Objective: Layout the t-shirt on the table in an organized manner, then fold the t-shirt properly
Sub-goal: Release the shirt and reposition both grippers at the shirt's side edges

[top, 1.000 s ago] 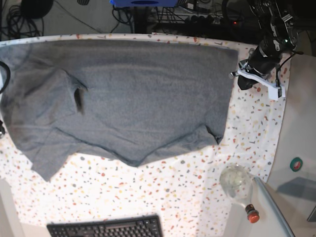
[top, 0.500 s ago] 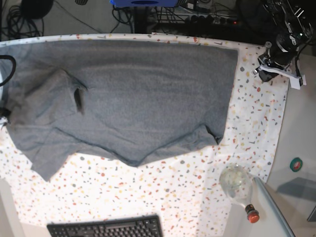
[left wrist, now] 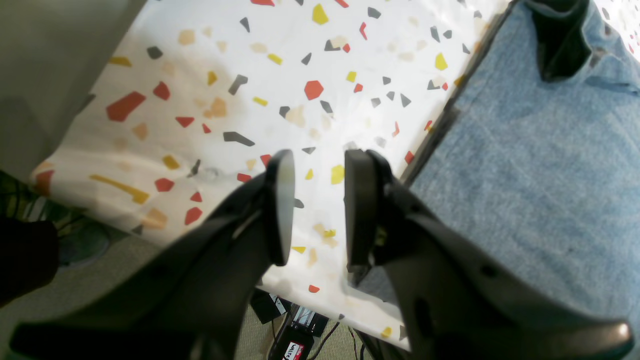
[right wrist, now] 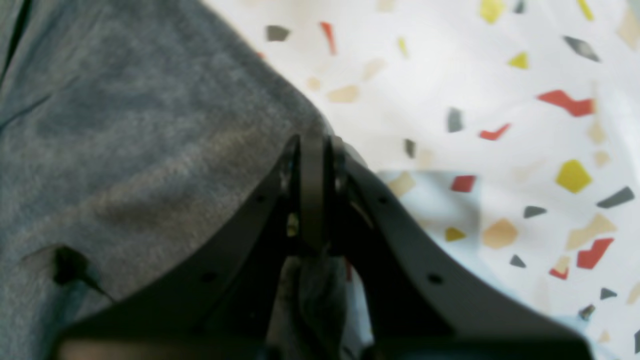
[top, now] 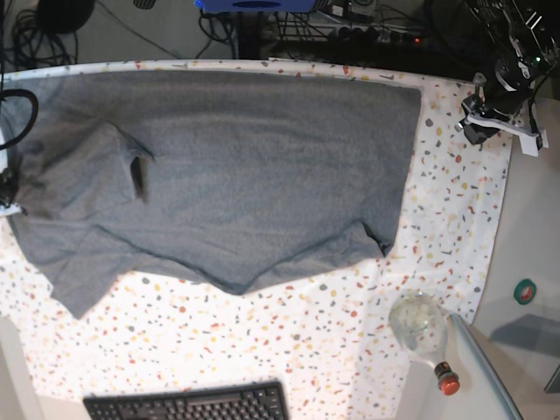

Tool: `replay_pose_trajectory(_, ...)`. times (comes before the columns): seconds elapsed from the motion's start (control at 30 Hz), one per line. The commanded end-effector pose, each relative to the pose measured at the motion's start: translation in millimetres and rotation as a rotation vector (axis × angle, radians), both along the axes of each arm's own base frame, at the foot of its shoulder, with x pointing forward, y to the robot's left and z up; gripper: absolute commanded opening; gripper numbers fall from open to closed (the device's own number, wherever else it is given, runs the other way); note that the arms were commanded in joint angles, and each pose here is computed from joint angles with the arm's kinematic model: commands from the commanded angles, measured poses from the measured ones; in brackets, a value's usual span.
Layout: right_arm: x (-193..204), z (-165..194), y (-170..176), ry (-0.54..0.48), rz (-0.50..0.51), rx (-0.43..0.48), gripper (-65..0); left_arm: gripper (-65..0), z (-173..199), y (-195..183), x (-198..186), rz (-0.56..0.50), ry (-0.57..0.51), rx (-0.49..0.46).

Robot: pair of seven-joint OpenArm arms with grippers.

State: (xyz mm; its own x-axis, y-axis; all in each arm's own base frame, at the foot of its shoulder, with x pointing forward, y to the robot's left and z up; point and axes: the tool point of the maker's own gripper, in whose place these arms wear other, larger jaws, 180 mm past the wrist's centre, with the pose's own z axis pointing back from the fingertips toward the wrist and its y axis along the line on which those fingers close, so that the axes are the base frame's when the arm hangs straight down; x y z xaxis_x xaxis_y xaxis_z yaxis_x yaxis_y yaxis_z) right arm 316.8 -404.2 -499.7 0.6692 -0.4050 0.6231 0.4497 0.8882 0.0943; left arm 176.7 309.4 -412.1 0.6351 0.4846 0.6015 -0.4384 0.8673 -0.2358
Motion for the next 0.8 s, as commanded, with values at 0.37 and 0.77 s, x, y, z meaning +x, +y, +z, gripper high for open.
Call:
replay_pose_trajectory(0.37, -25, 59, 36, -0.047, 0.082, 0.089, -65.0, -48.1, 12, 6, 10, -0.016, -0.039, 0.029)
replay_pose_trajectory(0.77, -84, 73, 94, 0.062, 0.085, 0.212, -65.0, -47.1, 18, 8, 21, -0.019, -0.062, 0.037)
